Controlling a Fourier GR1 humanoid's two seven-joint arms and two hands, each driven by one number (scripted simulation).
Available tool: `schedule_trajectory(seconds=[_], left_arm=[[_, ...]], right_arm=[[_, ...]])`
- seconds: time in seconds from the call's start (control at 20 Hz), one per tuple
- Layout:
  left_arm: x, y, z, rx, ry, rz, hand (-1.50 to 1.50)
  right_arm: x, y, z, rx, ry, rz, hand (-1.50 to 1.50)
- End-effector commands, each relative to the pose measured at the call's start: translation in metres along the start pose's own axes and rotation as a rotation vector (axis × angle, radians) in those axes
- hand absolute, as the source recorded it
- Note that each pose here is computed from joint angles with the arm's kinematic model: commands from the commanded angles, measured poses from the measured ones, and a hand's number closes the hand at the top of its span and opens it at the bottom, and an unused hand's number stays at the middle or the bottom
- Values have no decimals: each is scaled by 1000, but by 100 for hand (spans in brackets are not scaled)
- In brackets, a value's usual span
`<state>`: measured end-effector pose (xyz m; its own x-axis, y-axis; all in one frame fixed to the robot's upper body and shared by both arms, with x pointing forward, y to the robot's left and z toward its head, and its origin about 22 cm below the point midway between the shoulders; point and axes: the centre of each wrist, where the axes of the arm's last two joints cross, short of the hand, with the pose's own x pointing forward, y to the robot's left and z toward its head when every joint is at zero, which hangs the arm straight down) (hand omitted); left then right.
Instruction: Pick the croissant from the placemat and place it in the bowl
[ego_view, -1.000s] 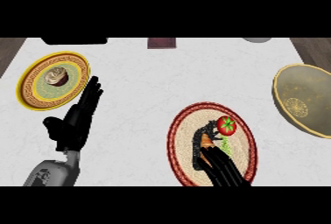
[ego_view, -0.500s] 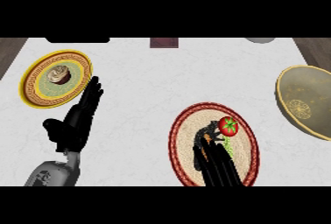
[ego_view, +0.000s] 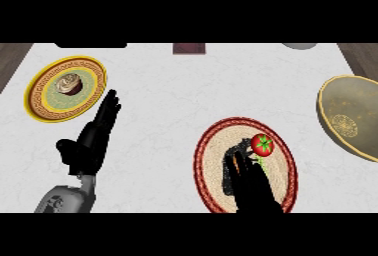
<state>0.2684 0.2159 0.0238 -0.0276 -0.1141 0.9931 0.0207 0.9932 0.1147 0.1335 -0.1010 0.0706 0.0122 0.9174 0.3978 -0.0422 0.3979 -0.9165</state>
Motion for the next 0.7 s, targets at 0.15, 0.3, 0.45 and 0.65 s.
schedule_trajectory(seconds=[0.15,0.3,0.45,0.65], left_arm=[[14,-6,10,-7,4,-13,0],[5,7,0,3,4,19,0],[3,-12,7,-13,2,11,0],[-6,12,-12,16,-13,6,0]], right_arm=[[-15,-4,-14,75,36,-19,-150],[-18,3,-3,91,38,-32,-150],[-32,-14,1,50,-1,-104,-150],[-44,-4,-5,74,-39,-163,-150]])
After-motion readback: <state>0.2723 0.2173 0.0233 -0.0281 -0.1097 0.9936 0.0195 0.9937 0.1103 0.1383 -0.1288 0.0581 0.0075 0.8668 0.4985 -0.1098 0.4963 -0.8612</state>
